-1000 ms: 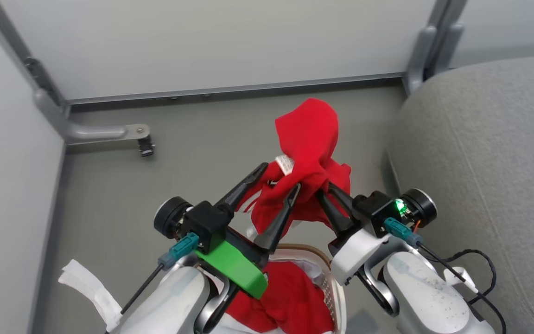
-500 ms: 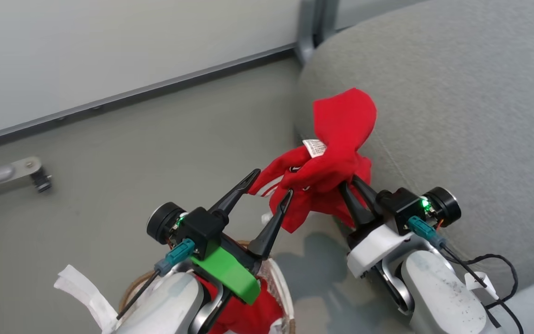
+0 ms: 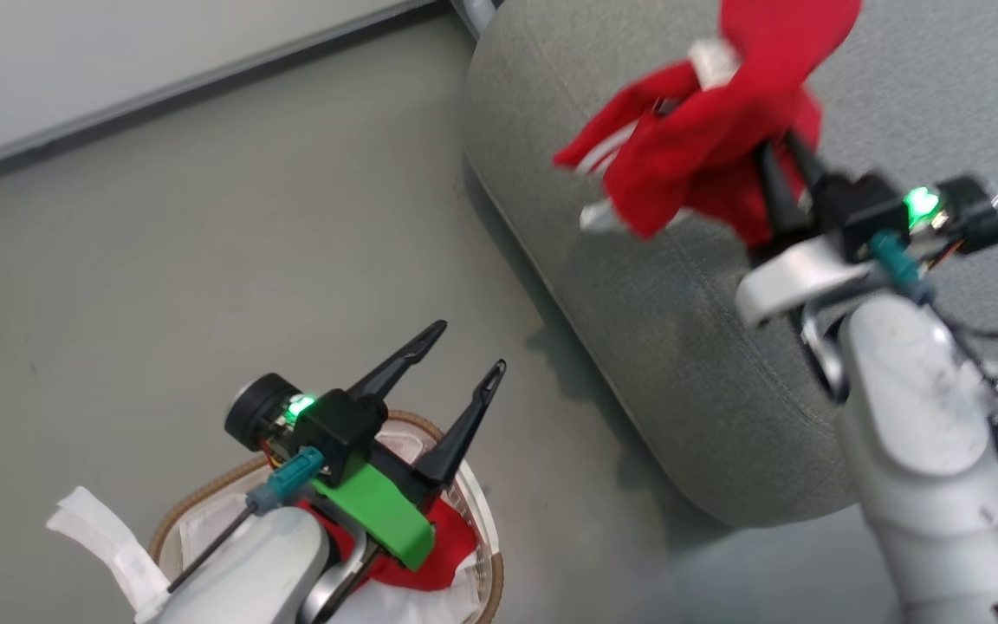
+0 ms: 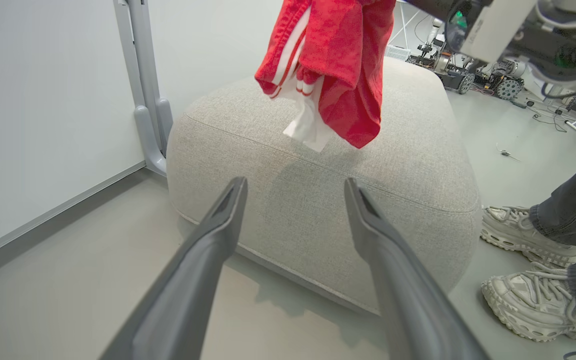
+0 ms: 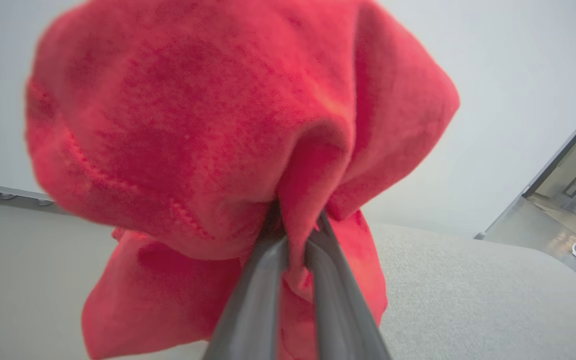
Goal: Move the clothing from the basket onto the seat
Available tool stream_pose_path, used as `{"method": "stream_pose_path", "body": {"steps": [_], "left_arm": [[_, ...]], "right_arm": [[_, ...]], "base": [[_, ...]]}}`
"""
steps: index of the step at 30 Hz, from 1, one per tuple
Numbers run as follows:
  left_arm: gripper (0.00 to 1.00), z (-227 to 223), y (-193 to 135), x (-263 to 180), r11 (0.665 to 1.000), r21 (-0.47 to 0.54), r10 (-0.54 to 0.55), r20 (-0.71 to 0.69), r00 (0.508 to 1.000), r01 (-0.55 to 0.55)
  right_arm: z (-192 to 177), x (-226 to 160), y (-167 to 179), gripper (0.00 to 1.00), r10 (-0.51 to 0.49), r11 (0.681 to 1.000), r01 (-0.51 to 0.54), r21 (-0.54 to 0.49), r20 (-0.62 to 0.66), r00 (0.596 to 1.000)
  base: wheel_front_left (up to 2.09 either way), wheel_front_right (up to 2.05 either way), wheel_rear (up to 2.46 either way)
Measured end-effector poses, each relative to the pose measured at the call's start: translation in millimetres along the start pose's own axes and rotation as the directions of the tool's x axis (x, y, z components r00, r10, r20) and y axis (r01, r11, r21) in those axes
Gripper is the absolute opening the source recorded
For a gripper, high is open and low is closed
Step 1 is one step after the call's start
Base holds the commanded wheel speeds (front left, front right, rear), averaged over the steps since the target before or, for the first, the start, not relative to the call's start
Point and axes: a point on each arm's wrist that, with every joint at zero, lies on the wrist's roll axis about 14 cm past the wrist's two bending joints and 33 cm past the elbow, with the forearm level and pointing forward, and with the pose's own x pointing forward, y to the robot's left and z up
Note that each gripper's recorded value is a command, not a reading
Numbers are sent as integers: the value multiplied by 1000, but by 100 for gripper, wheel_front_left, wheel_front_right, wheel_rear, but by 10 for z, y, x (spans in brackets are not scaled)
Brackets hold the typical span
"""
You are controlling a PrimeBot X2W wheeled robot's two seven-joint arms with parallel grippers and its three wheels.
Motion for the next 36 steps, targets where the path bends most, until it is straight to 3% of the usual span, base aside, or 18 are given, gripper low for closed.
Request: {"method": "stream_pose_path", "body": {"steps": [10,14,16,19,23,28,30,31,36], "left_arm": [[100,-373,503,-195,998,-45,51,-59,997,-53],[100,-502,741,-313,990,-79,108,-72,991,-114],[100,-646,861,-435,984,-97,141,-101,985,-151],[100,-752,985,-540,974,-115,180,-119,976,-194],[100,-897,1093,-670,962,-135,216,-152,965,-236],[100,-1022,1221,-835,944,-148,266,-187,946,-295],[100,-1054,1267,-897,936,-151,287,-198,937,-319],[100,-1072,1287,-926,933,-150,295,-205,933,-328],[100,-1070,1402,-1011,917,-131,343,-218,914,-376]], "right_arm": [[-35,911,-504,0,-61,957,59,-284,4,998],[-71,1244,-710,0,-114,921,97,-378,-22,993],[-236,1352,-909,0,-187,894,137,-426,-78,979],[-501,1382,-1038,0,-257,892,176,-416,-148,955],[-900,1416,-945,0,-275,890,150,-431,-242,931],[-1510,1247,-807,0,-302,913,147,-380,-390,870],[-1656,1193,-710,45,-296,924,149,-352,-414,861],[-1719,1163,-659,100,-288,927,139,-349,-423,859],[-1804,1012,-590,100,-278,939,153,-309,-417,865]], "base": [[0,0,0],[0,0,0],[0,0,0],[0,0,0],[0,0,0],[0,0,0],[0,0,0],[0,0,0],[0,0,0]]}}
